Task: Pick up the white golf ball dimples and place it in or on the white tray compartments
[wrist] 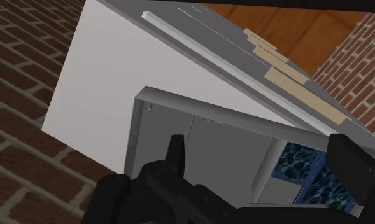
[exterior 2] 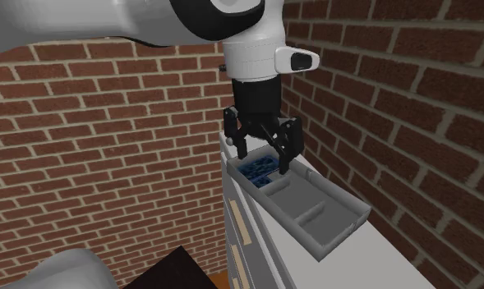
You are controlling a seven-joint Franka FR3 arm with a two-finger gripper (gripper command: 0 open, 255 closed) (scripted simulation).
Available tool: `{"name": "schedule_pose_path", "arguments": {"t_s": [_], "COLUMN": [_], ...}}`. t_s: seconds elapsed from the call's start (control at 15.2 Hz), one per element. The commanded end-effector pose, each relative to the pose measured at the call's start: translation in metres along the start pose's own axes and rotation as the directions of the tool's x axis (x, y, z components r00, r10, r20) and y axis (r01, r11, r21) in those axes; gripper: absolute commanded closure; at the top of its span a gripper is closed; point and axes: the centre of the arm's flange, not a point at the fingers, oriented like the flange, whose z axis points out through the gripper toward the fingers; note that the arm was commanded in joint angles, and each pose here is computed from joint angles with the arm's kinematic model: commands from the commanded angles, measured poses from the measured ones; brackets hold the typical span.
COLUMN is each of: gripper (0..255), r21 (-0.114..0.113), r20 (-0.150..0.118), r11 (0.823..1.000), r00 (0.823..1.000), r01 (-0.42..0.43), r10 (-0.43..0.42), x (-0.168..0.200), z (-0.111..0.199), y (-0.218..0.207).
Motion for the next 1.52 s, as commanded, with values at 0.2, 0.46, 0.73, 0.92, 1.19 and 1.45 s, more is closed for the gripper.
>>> {"name": "schedule_pose_path", "arguments": {"t_s": [0.2,0.46,0.73,0.92,1.19,1.45], "gripper": [0,0,0,0,0,0], "r21": [-0.002,-0.004,-0.006,-0.008,-0.01,-0.013], "r20": [-0.008,-0.019,-0.03,-0.039,-0.05,-0.061], "r11": [1.0,1.0,0.999,0.999,0.998,0.998], "r00": [1.0,1.0,0.999,0.998,0.997,0.996], "r01": [0.009,0.022,0.034,0.043,0.056,0.068], "r10": [-0.009,-0.022,-0.034,-0.044,-0.056,-0.069], "x": [0.023,0.053,0.082,0.104,0.133,0.162], "z": [0.012,0.028,0.043,0.055,0.07,0.085], "y": [-0.029,-0.069,-0.109,-0.139,-0.179,-0.22]}}
